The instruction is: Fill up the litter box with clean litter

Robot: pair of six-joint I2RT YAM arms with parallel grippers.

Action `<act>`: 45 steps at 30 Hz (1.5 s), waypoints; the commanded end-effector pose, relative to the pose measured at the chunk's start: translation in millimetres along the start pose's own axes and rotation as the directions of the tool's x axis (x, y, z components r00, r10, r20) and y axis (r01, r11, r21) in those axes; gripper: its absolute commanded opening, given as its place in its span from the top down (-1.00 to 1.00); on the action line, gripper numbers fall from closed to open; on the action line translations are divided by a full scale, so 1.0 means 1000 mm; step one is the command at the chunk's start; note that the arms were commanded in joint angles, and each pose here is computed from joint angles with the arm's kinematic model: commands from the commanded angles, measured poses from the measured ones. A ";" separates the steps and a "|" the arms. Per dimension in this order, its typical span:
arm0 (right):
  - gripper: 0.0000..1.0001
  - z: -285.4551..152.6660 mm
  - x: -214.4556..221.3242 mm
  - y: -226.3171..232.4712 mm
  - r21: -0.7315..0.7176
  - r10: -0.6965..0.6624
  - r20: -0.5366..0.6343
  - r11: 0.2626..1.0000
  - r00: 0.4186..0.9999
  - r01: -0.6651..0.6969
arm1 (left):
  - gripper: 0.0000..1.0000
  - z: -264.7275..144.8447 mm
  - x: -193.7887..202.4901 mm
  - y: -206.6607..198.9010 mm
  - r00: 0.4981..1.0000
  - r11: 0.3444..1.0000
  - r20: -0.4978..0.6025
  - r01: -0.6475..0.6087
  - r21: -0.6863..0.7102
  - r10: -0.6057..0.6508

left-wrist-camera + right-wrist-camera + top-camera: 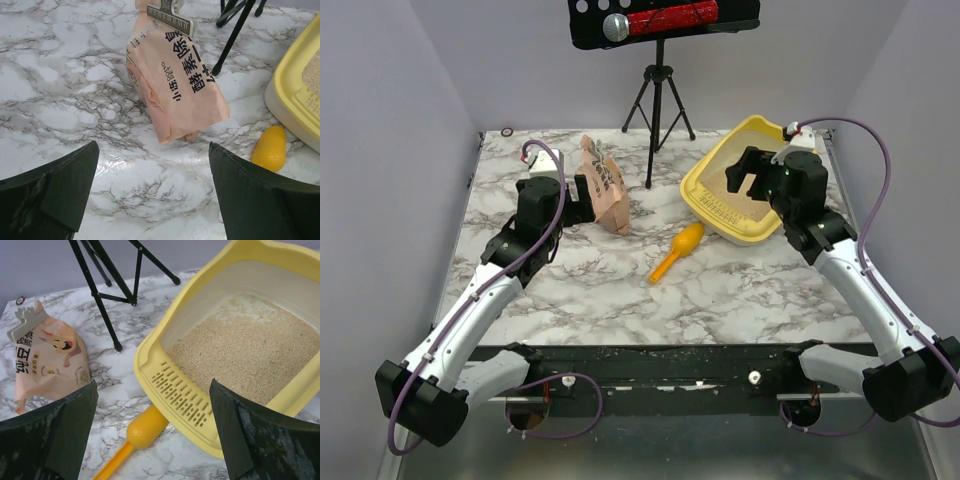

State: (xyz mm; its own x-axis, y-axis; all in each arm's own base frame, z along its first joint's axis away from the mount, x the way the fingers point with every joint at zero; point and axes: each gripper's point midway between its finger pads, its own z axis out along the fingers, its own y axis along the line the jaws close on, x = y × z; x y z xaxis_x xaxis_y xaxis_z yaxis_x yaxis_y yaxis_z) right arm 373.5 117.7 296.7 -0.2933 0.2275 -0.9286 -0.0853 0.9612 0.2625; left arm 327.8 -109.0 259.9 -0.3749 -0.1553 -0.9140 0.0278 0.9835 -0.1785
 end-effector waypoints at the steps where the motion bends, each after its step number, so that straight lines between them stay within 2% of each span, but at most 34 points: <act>1: -1.00 -0.008 -0.015 0.016 -0.078 -0.013 0.022 0.997 1.000 0.014 | -0.97 -0.002 -0.004 0.001 1.000 1.000 0.005 -0.004 -0.006 0.004; 6: -1.00 -0.004 0.007 0.012 -0.073 -0.040 -0.040 0.997 0.998 0.037 | -0.97 0.000 -0.001 -0.006 1.000 0.999 -0.008 -0.012 0.035 0.012; 13: -1.00 -0.011 0.002 0.024 -0.148 -0.077 -0.046 0.987 0.996 0.069 | -0.98 0.000 -0.007 -0.011 1.000 0.999 0.009 0.000 0.053 -0.001; 23: -1.00 -0.009 0.019 0.048 -0.229 -0.085 -0.107 0.972 0.991 0.059 | -0.97 0.019 -0.029 0.008 0.998 0.984 -0.019 0.054 -0.168 -0.058; 27: -1.00 -0.007 0.028 0.059 -0.251 -0.099 -0.129 0.966 0.987 0.064 | -0.98 0.037 -0.036 -0.007 0.997 0.987 -0.045 0.059 -0.147 -0.066; 34: -1.00 -0.001 0.038 0.067 -0.256 -0.103 -0.158 0.965 0.982 0.060 | -0.92 0.066 -0.015 -0.050 0.976 0.991 -0.172 0.136 -0.007 -0.136; 45: -1.00 -0.007 0.045 0.074 -0.299 -0.105 -0.165 0.953 0.981 0.052 | -0.86 0.110 0.007 -0.069 0.938 0.973 -0.259 0.227 -0.049 -0.232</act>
State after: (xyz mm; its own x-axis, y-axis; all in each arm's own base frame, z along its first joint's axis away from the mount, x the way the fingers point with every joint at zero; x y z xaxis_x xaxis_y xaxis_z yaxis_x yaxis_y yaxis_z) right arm 355.2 189.6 268.5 -0.4373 0.0927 -0.8945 -0.3403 0.9037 0.2600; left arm 419.1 -171.9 229.4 -0.5716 -0.2892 -0.7679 -0.0919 0.9525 -0.2903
